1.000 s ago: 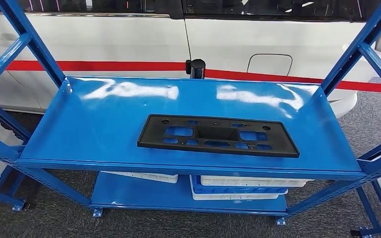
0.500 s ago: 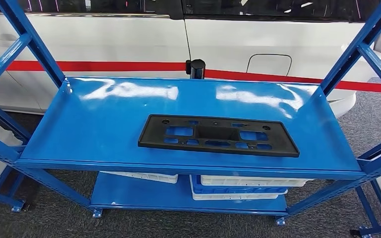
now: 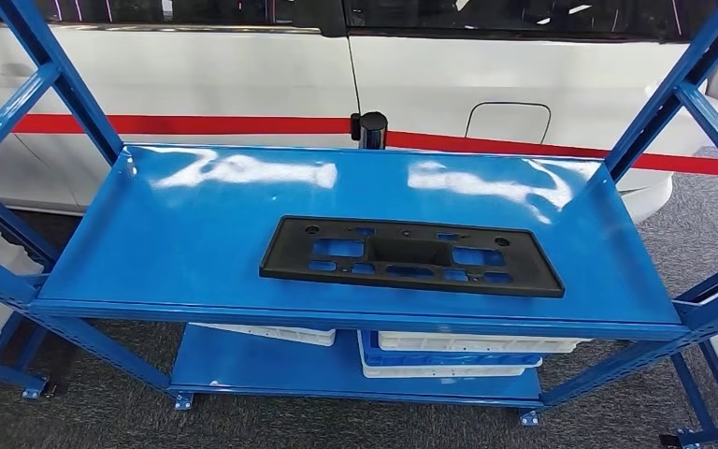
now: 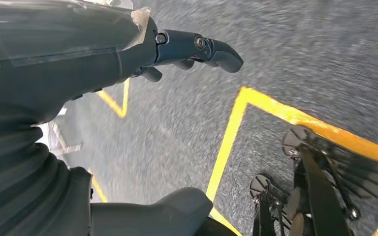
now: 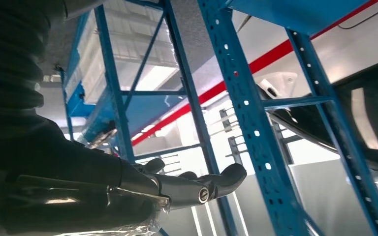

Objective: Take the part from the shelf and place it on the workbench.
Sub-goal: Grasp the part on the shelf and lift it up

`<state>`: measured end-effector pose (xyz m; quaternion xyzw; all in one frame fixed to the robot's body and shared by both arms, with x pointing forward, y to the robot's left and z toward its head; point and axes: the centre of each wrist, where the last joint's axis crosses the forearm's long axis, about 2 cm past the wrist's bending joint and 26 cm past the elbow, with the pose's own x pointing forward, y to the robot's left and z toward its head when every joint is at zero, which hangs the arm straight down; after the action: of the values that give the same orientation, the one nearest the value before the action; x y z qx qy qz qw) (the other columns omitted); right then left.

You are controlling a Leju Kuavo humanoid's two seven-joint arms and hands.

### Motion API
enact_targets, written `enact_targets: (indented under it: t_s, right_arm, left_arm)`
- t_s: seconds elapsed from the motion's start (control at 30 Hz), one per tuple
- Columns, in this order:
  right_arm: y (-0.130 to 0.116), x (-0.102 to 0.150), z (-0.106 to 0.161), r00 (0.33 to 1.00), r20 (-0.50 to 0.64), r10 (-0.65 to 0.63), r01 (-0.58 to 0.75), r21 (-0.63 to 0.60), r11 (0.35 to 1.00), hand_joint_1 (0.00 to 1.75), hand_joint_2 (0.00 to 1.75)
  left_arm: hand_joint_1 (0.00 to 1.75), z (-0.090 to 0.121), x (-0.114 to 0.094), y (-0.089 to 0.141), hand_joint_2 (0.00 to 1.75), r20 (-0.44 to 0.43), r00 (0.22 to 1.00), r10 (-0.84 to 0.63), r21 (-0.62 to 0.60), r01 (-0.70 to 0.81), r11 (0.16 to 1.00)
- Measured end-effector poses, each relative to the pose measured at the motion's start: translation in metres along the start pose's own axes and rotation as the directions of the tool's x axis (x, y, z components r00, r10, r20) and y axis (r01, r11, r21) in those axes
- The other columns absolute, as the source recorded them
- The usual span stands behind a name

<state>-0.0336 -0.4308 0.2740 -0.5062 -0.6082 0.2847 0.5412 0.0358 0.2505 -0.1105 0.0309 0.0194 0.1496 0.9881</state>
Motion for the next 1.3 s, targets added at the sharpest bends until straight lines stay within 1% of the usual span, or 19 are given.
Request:
enact_targets:
  t_s: [0.03,0.13,0.17,0.3,0.37,0.43,0.57,0.67,0.77,0.87,0.97,1.07,1.17,1.23,1.3]
  right_arm:
    - [0.006,0.0,-0.004,1.0,0.029,0.002,-0.001,-0.004,1.0,0.0,1.75]
    - [0.031,0.0,-0.017,0.992,0.126,-0.027,0.028,-0.004,1.0,0.0,1.75]
    - [0.04,0.0,-0.022,0.987,0.157,-0.041,0.041,0.0,0.999,0.0,1.75]
    - [0.082,0.011,-0.043,0.95,0.28,-0.136,0.139,0.011,0.99,0.0,1.75]
    - [0.099,0.02,-0.054,0.931,0.31,-0.195,0.203,0.007,0.979,0.0,1.75]
    - [0.114,0.031,-0.061,0.906,0.339,-0.253,0.257,0.035,0.966,0.0,1.75]
    - [0.14,0.051,-0.07,0.877,0.388,-0.284,0.271,0.088,0.958,0.0,1.75]
    - [0.159,0.067,-0.071,0.835,0.436,-0.334,0.289,0.168,0.942,0.0,1.75]
    - [0.17,0.075,-0.067,0.798,0.472,-0.376,0.288,0.249,0.925,0.0,1.75]
    - [0.174,0.078,-0.064,0.776,0.491,-0.395,0.278,0.296,0.914,0.0,1.75]
    - [0.179,0.082,-0.064,0.772,0.495,-0.397,0.264,0.319,0.91,0.0,1.75]
    - [0.185,0.091,-0.067,0.779,0.496,-0.384,0.245,0.323,0.914,0.0,1.75]
    - [0.188,0.097,-0.067,0.796,0.487,-0.361,0.223,0.319,0.921,0.0,1.75]
    - [0.189,0.101,-0.066,0.812,0.474,-0.339,0.207,0.31,0.928,0.0,1.75]
    - [0.187,0.105,-0.063,0.832,0.456,-0.316,0.196,0.291,0.936,0.0,1.75]
  left_arm:
    - [0.0,0.0,0.001,0.001,1.31,0.01,1.0,-0.02,-0.023,0.02,1.0]
    - [0.0,0.0,0.002,0.0,1.31,0.041,0.998,-0.054,-0.106,0.058,0.993]
    - [0.0,0.0,0.002,-0.001,1.75,0.051,0.997,-0.056,-0.128,0.062,0.99]
    - [0.0,0.001,0.001,-0.006,1.75,0.07,0.997,-0.043,-0.177,0.055,0.983]
    - [0.0,0.001,0.001,-0.007,1.75,0.069,0.997,-0.042,-0.187,0.055,0.981]
    - [0.0,0.001,0.001,-0.008,1.75,0.071,0.997,-0.044,-0.195,0.057,0.979]
    - [0.0,0.001,0.0,-0.009,1.75,0.082,0.992,-0.1,-0.26,0.118,0.958]
    - [0.0,0.002,0.002,-0.01,1.75,0.09,0.986,-0.14,-0.288,0.161,0.944]
    - [0.0,0.002,0.002,-0.009,1.75,0.091,0.984,-0.155,-0.289,0.175,0.941]
    - [0.0,0.002,0.002,-0.009,1.75,0.092,0.981,-0.171,-0.295,0.191,0.936]
    - [0.0,0.002,0.003,-0.011,1.75,0.091,0.962,-0.259,-0.334,0.274,0.902]
    - [0.0,0.003,0.005,-0.011,1.75,0.107,0.911,-0.399,-0.367,0.409,0.836]
    - [0.0,0.003,0.009,-0.009,1.75,0.168,0.831,-0.53,-0.355,0.553,0.754]
    - [0.0,0.003,0.012,-0.007,1.75,0.217,0.774,-0.595,-0.309,0.633,0.71]
    - [0.0,0.003,0.015,-0.006,1.75,0.259,0.74,-0.62,-0.224,0.671,0.707]
